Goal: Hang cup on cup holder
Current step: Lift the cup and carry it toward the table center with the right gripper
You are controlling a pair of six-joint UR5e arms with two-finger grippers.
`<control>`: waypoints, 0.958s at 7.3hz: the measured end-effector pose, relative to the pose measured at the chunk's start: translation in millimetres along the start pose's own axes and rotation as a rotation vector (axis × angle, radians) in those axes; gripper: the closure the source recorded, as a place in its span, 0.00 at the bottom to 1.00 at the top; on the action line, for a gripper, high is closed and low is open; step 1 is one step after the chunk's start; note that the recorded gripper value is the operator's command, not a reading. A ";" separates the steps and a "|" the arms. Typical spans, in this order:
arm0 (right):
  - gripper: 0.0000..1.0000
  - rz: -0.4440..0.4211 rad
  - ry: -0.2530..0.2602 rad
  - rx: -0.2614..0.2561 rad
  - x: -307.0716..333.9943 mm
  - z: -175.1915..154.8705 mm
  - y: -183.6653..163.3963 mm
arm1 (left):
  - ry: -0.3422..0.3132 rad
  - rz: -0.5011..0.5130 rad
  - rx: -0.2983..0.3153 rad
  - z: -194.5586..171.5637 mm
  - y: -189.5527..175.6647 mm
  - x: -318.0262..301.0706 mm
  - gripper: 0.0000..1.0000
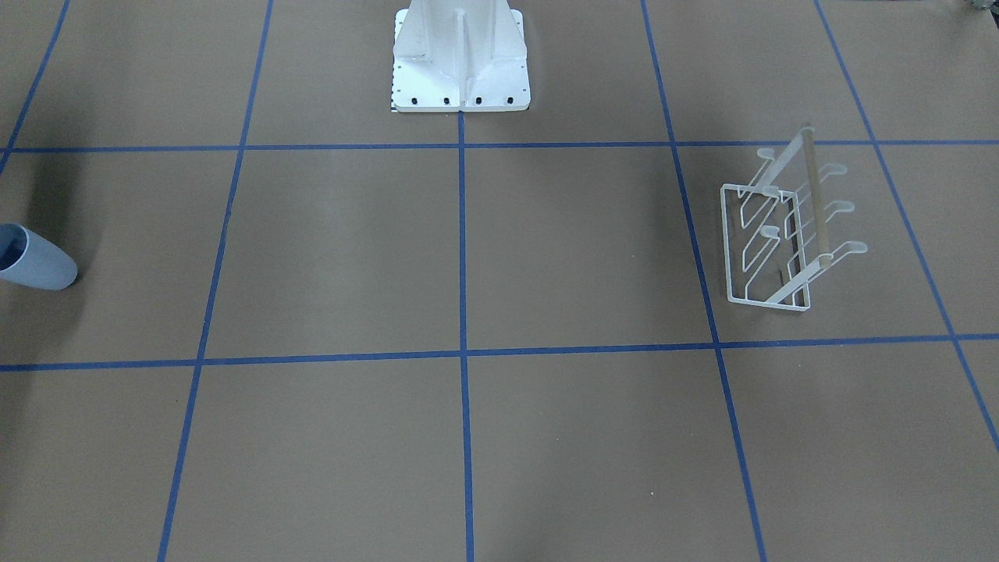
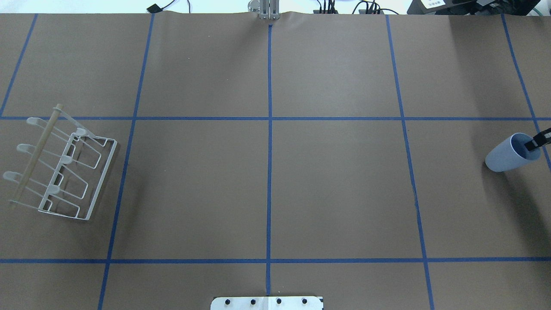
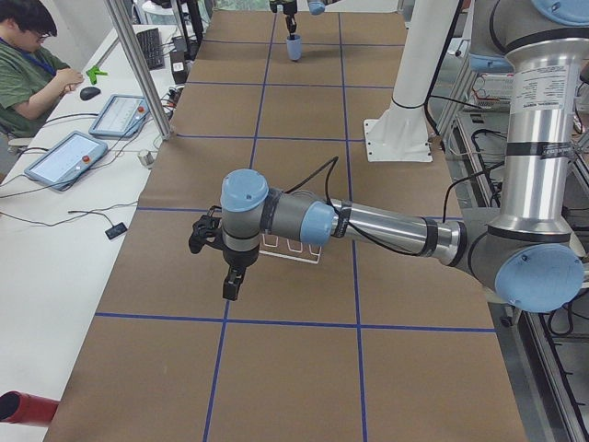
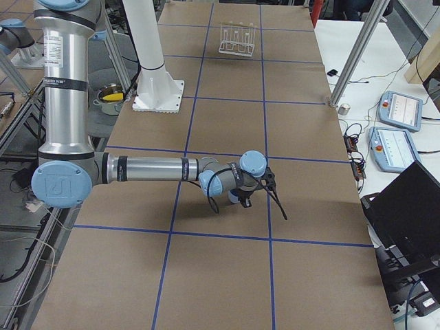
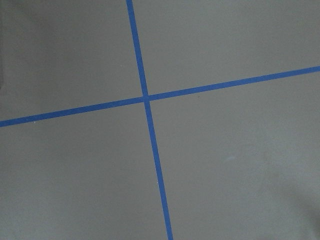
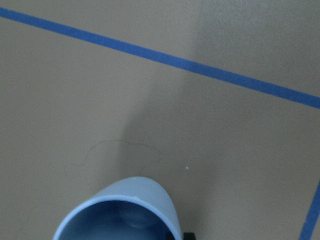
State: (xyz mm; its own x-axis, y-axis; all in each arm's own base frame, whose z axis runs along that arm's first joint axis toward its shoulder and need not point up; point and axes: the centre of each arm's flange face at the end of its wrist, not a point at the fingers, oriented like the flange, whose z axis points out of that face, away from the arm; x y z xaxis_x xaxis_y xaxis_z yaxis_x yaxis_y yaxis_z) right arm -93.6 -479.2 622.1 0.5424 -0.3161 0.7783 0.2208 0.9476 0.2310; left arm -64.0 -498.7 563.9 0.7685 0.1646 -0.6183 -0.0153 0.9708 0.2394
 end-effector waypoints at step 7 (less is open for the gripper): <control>1.00 -0.031 -0.157 0.191 -126.5 -90.0 -46.1 | 0.092 -0.015 0.164 -28.6 -33.8 42.8 0.01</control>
State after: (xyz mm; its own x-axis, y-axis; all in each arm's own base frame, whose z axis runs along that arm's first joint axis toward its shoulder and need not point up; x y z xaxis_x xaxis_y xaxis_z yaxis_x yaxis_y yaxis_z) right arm -99.5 -487.1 460.4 0.4018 -0.3484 0.8469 0.0706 0.9338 0.3507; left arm -48.9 -519.4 507.9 0.7062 0.1731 -0.6865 0.1053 0.9332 0.3437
